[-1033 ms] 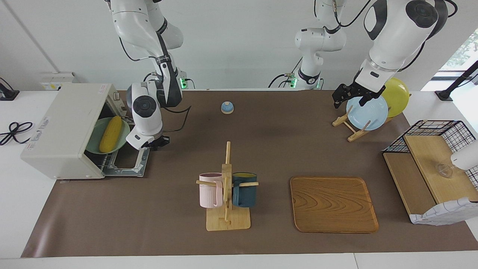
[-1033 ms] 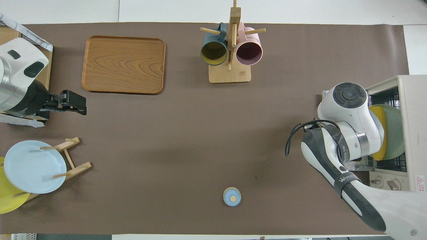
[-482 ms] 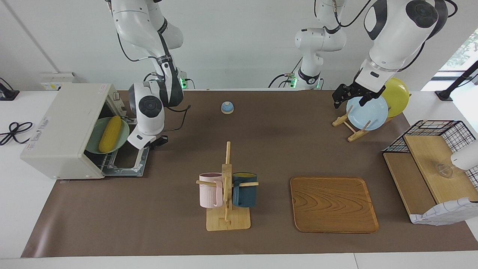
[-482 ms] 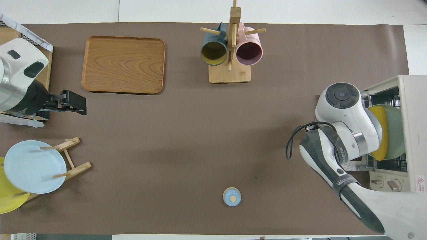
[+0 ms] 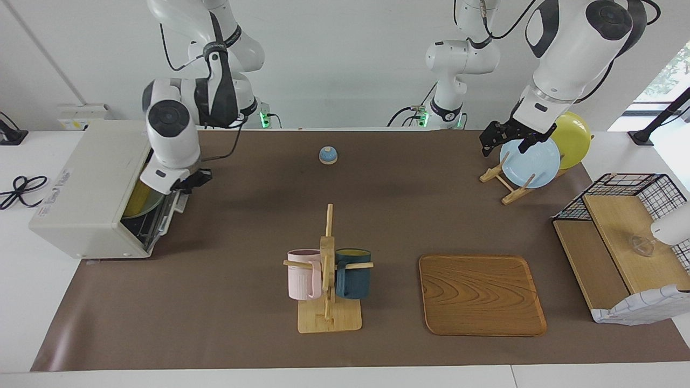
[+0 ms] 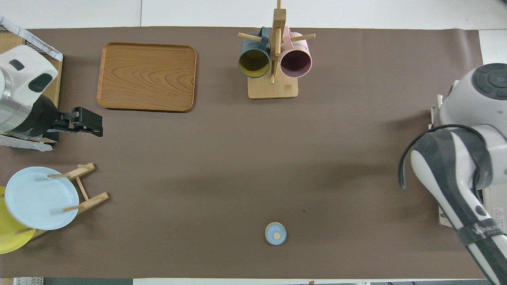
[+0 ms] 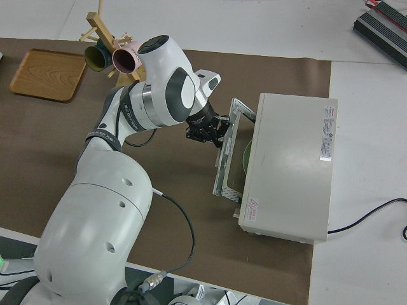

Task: Put corn in oven
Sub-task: 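Push the oven door shut with the right gripper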

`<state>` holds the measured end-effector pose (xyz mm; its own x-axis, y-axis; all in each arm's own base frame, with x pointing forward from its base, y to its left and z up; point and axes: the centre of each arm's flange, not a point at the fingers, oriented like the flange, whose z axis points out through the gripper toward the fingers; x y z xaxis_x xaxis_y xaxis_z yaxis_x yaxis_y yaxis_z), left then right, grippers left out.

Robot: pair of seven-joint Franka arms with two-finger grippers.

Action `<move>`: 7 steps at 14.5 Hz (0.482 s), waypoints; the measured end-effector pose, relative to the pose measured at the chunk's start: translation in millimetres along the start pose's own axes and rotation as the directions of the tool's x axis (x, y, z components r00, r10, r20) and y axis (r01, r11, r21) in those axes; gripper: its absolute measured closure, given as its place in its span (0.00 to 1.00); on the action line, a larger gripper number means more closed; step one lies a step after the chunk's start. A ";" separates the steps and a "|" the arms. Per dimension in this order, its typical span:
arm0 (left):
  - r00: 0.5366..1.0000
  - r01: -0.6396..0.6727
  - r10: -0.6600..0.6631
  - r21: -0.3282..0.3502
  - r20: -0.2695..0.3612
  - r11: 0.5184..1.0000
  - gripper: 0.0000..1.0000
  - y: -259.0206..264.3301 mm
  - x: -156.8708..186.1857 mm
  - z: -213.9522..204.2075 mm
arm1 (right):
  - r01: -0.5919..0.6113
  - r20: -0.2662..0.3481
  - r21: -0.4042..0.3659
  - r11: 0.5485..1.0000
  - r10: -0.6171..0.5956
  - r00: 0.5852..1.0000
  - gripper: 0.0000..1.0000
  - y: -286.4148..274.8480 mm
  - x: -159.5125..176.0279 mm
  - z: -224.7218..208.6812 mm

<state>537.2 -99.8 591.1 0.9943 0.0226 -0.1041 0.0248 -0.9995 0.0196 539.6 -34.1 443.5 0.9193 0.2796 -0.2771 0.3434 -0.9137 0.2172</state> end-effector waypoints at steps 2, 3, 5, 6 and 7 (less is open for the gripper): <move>1.000 0.000 0.000 0.000 0.000 1.000 0.00 0.0 0.0 0.0 | -0.005 -0.006 -0.015 1.000 0.005 1.000 0.99 43.0 -21.8 -2.4; 1.000 0.000 0.000 0.000 0.000 1.000 0.00 0.0 0.0 0.0 | -0.003 -0.013 -0.001 1.000 0.003 1.000 0.99 50.0 -24.5 -1.9; 1.000 0.000 0.000 0.000 0.000 1.000 0.00 0.0 0.0 0.0 | 0.000 -0.014 0.004 1.000 0.000 1.000 0.99 50.0 -24.3 -2.0; 1.000 0.000 0.000 0.000 0.000 1.000 0.00 0.0 0.0 0.0 | 0.000 -0.013 0.004 1.000 0.000 1.000 0.99 50.0 -24.3 -2.2; 1.000 0.000 0.000 0.000 0.000 1.000 0.00 0.0 0.0 0.0 | -0.002 -0.013 0.007 1.000 0.002 1.000 0.99 50.4 -24.5 -3.0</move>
<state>537.2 -99.8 591.1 0.9943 0.0226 -0.1041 0.0248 -0.9995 0.0196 535.0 -86.2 464.1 0.9223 0.2816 -0.2647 0.3403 -0.9163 0.2109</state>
